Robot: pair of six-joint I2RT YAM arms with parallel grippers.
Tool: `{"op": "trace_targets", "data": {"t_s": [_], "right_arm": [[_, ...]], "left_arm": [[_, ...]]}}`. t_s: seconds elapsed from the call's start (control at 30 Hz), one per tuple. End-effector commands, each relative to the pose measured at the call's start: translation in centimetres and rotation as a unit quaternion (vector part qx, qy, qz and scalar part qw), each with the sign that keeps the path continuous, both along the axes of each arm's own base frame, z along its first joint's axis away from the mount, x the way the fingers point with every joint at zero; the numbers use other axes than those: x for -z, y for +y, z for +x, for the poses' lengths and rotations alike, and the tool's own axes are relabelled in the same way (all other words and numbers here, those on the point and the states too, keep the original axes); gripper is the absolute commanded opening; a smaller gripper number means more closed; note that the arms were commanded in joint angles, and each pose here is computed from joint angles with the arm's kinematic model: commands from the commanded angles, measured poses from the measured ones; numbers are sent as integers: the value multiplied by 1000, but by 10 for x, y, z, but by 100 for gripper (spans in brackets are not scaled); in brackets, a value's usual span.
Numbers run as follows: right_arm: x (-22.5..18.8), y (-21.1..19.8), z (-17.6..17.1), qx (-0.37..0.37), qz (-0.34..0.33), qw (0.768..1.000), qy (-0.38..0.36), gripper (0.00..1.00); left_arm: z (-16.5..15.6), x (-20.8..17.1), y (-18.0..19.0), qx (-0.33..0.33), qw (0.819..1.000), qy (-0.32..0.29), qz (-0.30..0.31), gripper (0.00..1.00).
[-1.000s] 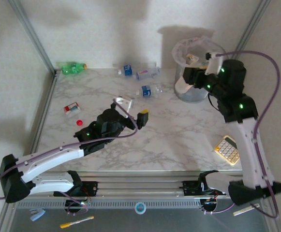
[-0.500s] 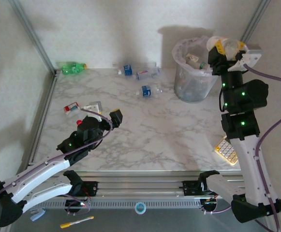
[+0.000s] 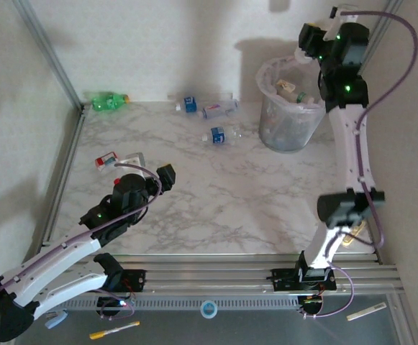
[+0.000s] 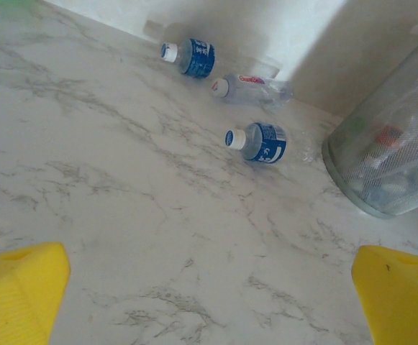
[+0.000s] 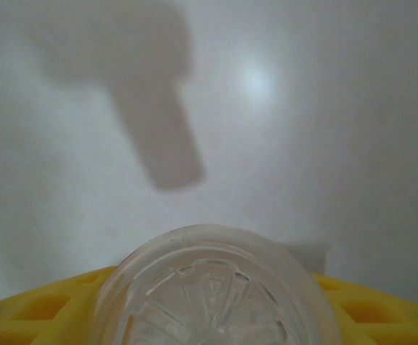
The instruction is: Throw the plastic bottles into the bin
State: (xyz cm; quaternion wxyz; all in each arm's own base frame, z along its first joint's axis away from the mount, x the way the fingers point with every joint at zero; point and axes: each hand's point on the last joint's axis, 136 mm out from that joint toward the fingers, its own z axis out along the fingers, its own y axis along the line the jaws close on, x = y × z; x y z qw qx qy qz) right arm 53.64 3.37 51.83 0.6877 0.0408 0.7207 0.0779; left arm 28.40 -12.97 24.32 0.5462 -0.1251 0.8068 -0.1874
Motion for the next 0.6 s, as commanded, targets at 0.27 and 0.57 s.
{"op": "trace_targets", "data": {"t_s": [0.27, 0.57], "right_arm": [[51, 7, -41, -45, 40, 987, 150, 77], [39, 20, -82, -87, 43, 984, 147, 89]], "left_arm": [[10, -23, 25, -61, 996, 47, -45, 100], [18, -9, 57, -116, 987, 89, -62, 100]]}}
